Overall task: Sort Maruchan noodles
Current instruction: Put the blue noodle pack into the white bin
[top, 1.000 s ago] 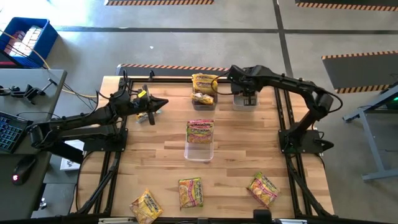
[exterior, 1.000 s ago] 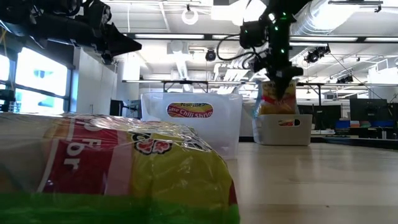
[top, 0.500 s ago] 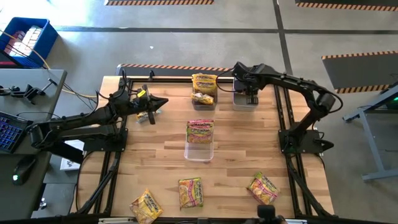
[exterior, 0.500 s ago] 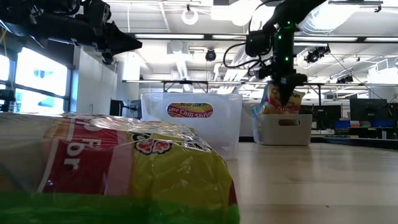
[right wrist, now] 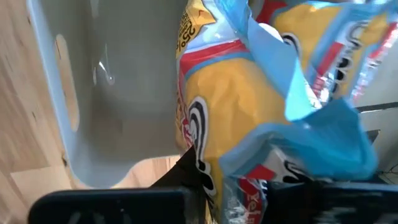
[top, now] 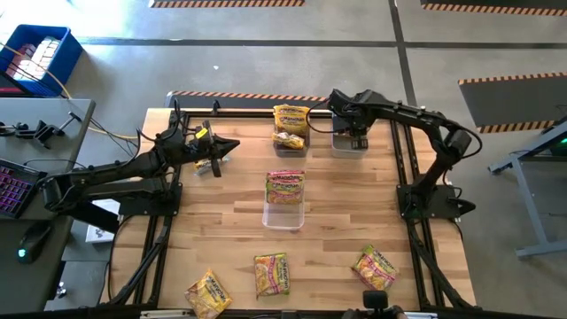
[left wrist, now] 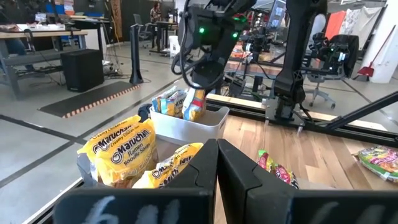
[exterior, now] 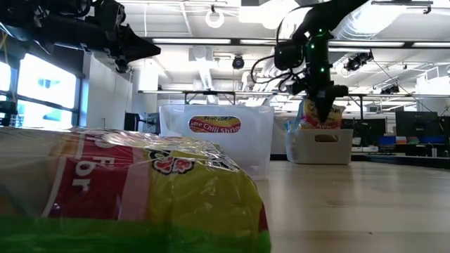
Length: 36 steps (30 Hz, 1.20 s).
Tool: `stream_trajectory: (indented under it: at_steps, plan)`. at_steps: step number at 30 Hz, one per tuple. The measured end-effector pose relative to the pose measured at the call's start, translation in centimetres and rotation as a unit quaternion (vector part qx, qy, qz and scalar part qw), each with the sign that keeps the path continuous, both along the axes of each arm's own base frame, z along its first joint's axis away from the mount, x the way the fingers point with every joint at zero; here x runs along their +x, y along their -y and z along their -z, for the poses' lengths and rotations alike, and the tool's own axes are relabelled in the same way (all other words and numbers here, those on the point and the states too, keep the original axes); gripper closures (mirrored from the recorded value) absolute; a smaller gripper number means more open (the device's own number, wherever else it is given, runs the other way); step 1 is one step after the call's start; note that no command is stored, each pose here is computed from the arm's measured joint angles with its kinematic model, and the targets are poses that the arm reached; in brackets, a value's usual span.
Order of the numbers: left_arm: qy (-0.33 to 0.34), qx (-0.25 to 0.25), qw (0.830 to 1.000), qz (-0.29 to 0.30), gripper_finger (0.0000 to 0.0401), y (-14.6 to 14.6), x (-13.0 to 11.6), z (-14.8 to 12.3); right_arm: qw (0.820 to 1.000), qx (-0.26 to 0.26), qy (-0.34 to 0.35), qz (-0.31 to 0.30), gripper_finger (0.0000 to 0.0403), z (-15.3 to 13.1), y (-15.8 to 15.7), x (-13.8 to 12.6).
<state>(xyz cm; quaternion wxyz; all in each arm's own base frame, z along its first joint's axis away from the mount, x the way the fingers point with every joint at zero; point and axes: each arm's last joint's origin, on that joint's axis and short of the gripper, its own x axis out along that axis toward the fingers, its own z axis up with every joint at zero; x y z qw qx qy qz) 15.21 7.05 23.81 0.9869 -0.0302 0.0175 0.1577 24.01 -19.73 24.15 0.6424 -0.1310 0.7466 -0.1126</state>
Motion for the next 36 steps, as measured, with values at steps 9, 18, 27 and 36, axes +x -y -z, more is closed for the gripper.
stream_trajectory:
  at_steps: [9, 18, 27, 36]
  plan:
    - [-0.001, 0.000, 1.000, 0.000, 0.0401, 0.0, 0.0, 0.0, 1.000, 0.003, -0.005, -0.007, 0.0352, 1.5, 0.7, 0.9]
    - [-0.001, -0.001, 1.000, 0.000, 0.0401, 0.0, 0.0, 0.0, 1.000, 0.007, -0.012, -0.007, 0.0303, 2.8, 1.1, 1.4]
    - [-0.008, 0.004, 1.000, 0.000, 0.0401, 0.0, 0.0, 0.1, 1.000, -0.001, -0.001, 0.009, 0.0226, 2.7, 0.9, 1.7]
    - [-0.012, 0.004, 1.000, 0.000, 0.0401, 0.0, 0.0, 0.2, 0.996, -0.038, -0.052, 0.062, 0.0220, 0.3, -1.0, 0.0]
